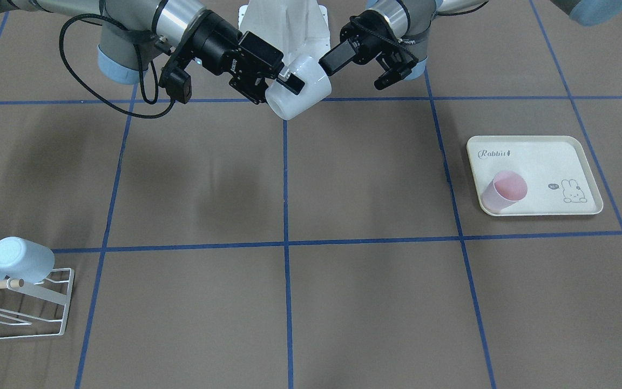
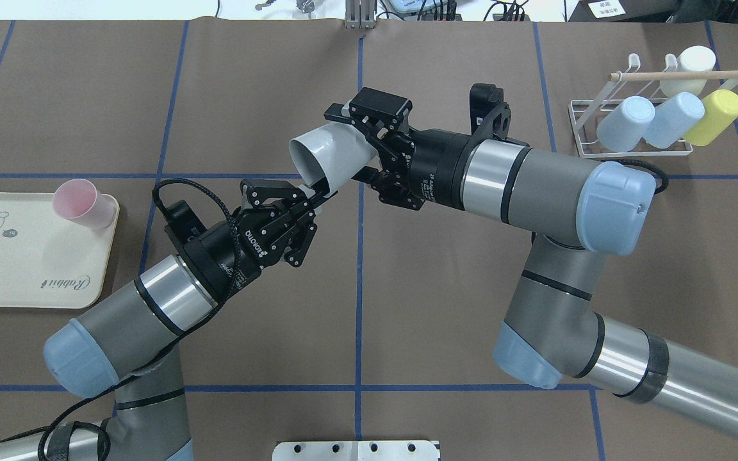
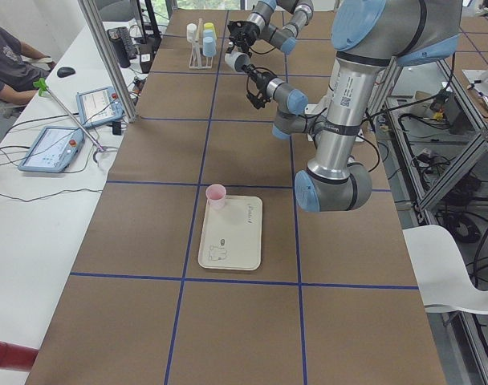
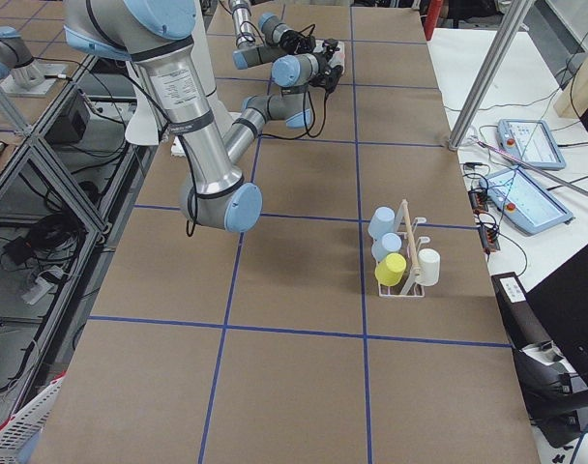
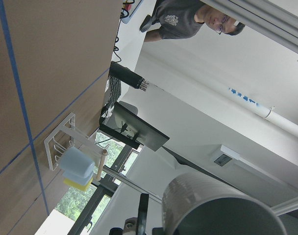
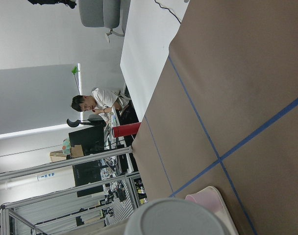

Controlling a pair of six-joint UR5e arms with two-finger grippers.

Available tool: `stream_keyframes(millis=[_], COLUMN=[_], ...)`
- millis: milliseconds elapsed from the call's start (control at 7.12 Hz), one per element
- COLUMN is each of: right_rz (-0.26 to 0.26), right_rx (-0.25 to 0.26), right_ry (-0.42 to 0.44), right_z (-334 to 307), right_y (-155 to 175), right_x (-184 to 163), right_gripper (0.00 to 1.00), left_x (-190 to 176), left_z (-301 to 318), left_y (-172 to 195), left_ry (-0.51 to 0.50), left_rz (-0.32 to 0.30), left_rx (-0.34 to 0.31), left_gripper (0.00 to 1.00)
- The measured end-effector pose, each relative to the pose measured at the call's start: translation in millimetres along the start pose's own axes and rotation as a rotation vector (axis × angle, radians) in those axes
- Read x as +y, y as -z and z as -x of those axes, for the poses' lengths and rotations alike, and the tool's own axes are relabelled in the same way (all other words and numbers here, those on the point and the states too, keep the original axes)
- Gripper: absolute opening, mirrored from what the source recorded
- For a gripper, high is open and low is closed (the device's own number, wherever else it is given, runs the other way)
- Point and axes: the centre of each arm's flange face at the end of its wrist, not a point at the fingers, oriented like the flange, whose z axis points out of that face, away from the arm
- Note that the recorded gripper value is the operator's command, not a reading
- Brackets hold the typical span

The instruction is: Transfer IKEA cup to right arm and place on rack

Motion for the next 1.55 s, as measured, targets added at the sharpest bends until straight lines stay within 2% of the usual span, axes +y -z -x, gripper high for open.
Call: stream_keyframes(millis=[141,281,1124,1265,1546], right_rz=[-0.003,-0.006,-0.024,-0.043,-0.115], right_rx=[-0.002,0.0,-0.014,-0.019,-0.011], right_ry=[-0.001,0.001,0.033,0.076,0.181], right_z=[0,-1,6,11,20], right_y=[0,0,4,7,14], right_x=[-1,-2,-13,-23,-59], right_gripper=[0.0,0.0,0.0,0.0,0.0], left_x=[0,0,1,-1,-5], left_z=[1,3,-3,-4,0], left_y=[0,1,4,5,6], left_ry=[-0.001,-0.002,-0.029,-0.047,-0.131], left_rz=[-0.001,-0.003,0.006,0.006,-0.001], left_rx=[-0.004,-0.008,0.002,0.001,-0.014], left_gripper=[0.28,0.99,1.0,1.0,1.0])
